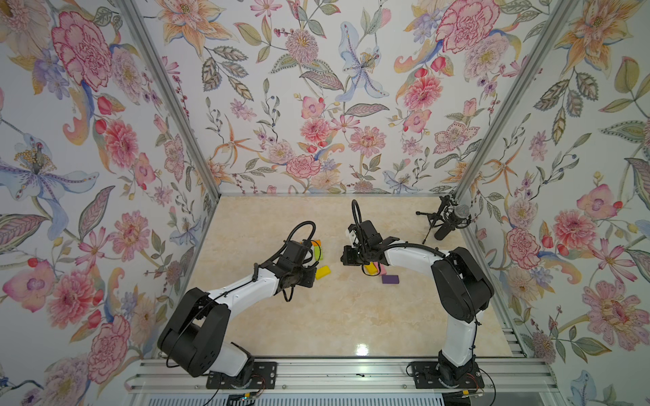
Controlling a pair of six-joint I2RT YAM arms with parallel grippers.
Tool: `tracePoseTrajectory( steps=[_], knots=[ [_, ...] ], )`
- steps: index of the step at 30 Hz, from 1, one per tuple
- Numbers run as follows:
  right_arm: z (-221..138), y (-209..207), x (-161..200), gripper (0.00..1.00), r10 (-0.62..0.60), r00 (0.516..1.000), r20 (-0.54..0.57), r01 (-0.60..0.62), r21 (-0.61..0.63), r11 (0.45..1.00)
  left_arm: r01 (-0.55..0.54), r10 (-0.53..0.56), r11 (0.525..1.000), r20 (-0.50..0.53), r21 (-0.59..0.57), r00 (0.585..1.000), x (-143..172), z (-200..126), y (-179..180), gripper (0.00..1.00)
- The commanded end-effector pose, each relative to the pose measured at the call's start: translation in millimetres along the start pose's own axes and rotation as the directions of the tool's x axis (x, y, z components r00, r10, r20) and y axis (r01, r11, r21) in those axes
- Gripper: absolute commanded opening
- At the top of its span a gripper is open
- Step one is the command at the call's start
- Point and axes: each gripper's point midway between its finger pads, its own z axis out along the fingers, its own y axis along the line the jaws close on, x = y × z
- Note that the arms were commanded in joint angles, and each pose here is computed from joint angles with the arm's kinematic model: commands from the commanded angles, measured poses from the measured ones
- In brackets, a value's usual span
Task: Assemble the letter p with building blocks
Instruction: Assemble the building block at the center of the board.
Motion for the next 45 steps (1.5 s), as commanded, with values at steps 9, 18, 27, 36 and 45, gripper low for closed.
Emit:
tracePoseTrajectory(
  steps=[9,18,27,36,45],
  knots=[
    [22.2,25.8,14.5,0.00,-0.008,0.999,-0.054,0.005,-0.064,0.998,0.032,-0.035,0.998,-0.064,-0.046,0.997,20.7,32.8,11.0,0.00],
    [30.0,26.0,27.8,0.00,-0.006,0.998,-0.070,0.002,-0.051,0.999,0.033,-0.037,0.998,-0.083,-0.052,0.996,21.9,46.4,12.1,0.00],
    [30.2,13.4,28.0,0.00,0.015,0.998,-0.065,-0.017,-0.031,0.999,0.037,-0.042,0.997,-0.072,-0.066,0.997,18.9,43.5,14.1,0.00],
    [44.6,9.0,39.2,0.00,0.019,0.995,-0.096,-0.021,-0.023,1.000,0.047,-0.051,0.998,-0.070,-0.051,0.996,18.1,47.0,11.4,0.00],
    [50.6,13.3,46.8,0.00,0.023,0.994,-0.106,-0.027,-0.037,0.999,0.054,-0.059,0.996,-0.063,-0.077,0.996,11.4,55.2,16.3,0.00]
  ],
)
